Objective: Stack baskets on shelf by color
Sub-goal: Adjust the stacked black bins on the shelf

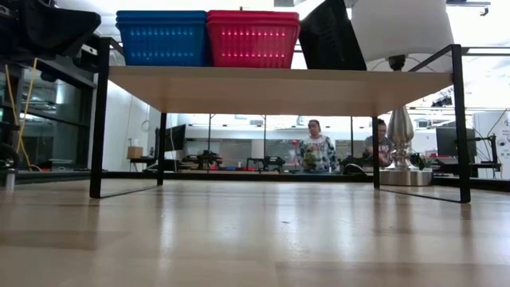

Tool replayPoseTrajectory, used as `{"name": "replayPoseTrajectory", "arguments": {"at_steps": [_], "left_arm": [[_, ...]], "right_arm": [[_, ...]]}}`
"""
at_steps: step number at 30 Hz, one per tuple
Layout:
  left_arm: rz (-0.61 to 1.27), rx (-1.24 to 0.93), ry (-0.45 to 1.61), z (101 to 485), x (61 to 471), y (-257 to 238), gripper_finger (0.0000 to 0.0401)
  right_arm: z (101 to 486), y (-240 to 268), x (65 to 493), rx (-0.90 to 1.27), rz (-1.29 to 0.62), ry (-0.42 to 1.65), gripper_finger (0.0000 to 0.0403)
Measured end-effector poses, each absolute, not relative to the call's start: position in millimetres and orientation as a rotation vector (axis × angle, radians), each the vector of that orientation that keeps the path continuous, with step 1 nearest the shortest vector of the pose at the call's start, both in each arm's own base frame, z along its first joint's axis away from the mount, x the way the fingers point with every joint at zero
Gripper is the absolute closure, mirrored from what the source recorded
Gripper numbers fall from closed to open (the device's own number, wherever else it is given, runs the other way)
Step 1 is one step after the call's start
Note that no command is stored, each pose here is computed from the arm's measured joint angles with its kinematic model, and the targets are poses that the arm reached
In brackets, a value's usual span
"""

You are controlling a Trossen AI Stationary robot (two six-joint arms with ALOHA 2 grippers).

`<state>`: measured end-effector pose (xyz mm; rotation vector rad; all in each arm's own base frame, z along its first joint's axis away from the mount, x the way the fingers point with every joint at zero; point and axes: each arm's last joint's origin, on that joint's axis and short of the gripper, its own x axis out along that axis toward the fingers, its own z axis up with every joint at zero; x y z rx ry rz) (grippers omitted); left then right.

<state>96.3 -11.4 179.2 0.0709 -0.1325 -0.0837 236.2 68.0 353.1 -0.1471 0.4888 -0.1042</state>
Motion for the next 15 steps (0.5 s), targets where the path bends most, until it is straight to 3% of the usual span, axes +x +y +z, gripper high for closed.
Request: {"name": "replayPoseTrajectory", "arguments": {"at_steps": [5,15], "left_arm": [[-0.084,0.071,-0.132,179.2,96.3,-11.5,0.0401],[-0.084,0.071,-0.132,179.2,96.3,-11.4,0.0401]], "right_arm": [[355.8,67.2,219.5,-0.078,-0.268,0.587,0.0403],[325.8,33.8,236.7,-0.010,-0.468,0.810,0.0403]]}}
